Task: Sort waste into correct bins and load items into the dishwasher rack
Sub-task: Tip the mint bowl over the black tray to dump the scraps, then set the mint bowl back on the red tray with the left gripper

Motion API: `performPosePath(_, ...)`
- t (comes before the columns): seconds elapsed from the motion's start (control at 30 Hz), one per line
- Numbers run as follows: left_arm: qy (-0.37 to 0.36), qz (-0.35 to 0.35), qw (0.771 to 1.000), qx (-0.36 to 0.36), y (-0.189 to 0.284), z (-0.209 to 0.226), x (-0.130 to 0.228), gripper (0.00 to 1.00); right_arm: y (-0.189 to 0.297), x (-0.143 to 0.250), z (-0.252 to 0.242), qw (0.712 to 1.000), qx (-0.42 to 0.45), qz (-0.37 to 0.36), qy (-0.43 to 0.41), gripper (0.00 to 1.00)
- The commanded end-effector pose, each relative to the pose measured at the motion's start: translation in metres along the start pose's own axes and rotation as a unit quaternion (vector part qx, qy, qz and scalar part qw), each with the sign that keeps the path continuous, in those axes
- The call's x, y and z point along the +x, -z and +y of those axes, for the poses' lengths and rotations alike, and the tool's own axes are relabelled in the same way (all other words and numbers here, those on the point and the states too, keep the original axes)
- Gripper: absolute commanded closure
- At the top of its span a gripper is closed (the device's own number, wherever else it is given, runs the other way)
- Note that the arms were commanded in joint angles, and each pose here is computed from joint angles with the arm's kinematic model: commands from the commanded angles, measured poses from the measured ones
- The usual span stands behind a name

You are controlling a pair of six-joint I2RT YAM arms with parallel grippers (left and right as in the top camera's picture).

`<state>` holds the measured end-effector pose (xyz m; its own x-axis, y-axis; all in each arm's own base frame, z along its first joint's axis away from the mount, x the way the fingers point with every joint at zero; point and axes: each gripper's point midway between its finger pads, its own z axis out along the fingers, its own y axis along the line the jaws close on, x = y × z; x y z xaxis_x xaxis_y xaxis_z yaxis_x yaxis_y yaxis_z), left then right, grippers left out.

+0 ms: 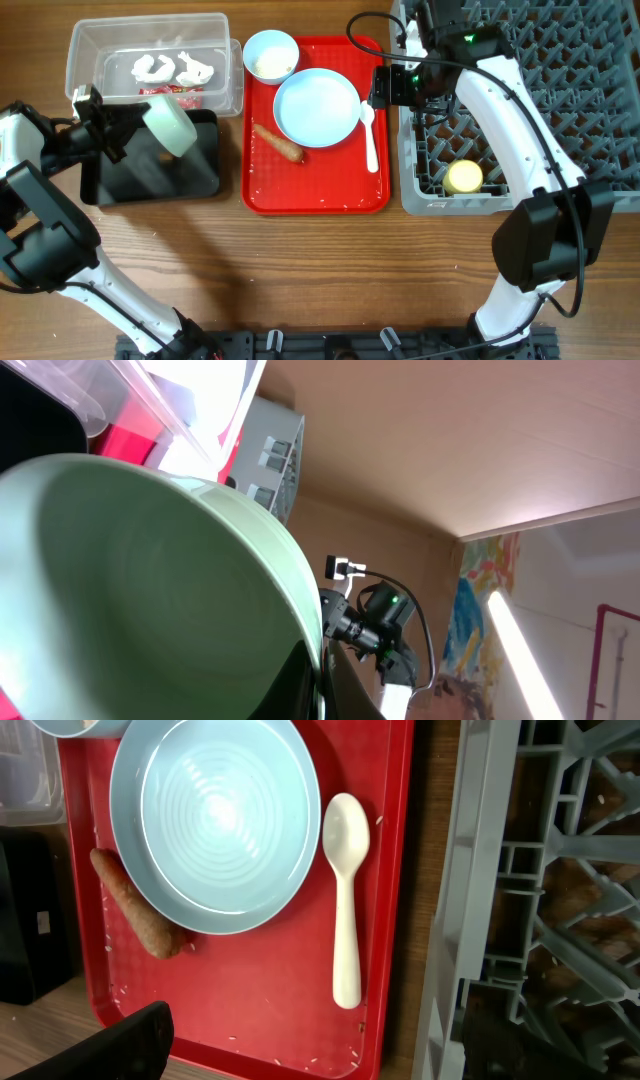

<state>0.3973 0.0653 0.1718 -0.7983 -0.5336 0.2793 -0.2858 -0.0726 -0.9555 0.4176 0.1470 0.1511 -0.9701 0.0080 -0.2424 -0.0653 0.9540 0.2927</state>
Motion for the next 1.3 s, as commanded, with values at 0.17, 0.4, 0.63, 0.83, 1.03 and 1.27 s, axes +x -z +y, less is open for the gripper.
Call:
performPosePath(0.17,-0.025,0.01,1.0,0.007,-0.007,-0.022,0.015,0.96,-0.005,0.003,0.0,1.0,-0.001,0.008,0.01,0.06)
performPosePath(0.4,-0.204,0.065,0.961,-0.175,-0.042,-0.039,0.07,0.96,-0.005,0.0,0.0,1.0,-0.002,0.002,0.013,0.06)
performPosePath(0.63,-0.261,0.101,0.875,-0.394,-0.084,0.004,0.1,0.96,-0.005,-0.005,0.002,1.0,-0.005,-0.008,0.026,0.06)
performPosePath(0.83,-0.292,0.119,0.809,-0.496,-0.134,0.038,0.124,0.96,-0.005,-0.005,0.002,1.0,-0.005,-0.008,0.026,0.06)
performPosePath(1.03,-0.353,0.14,0.764,-0.522,-0.19,0.061,0.16,0.96,-0.004,-0.008,-0.004,0.999,0.012,-0.016,0.039,0.06)
performPosePath(1.27,-0.442,0.138,0.698,-0.546,-0.24,0.089,0.185,0.96,0.001,-0.021,-0.027,0.999,0.023,-0.034,0.008,0.05)
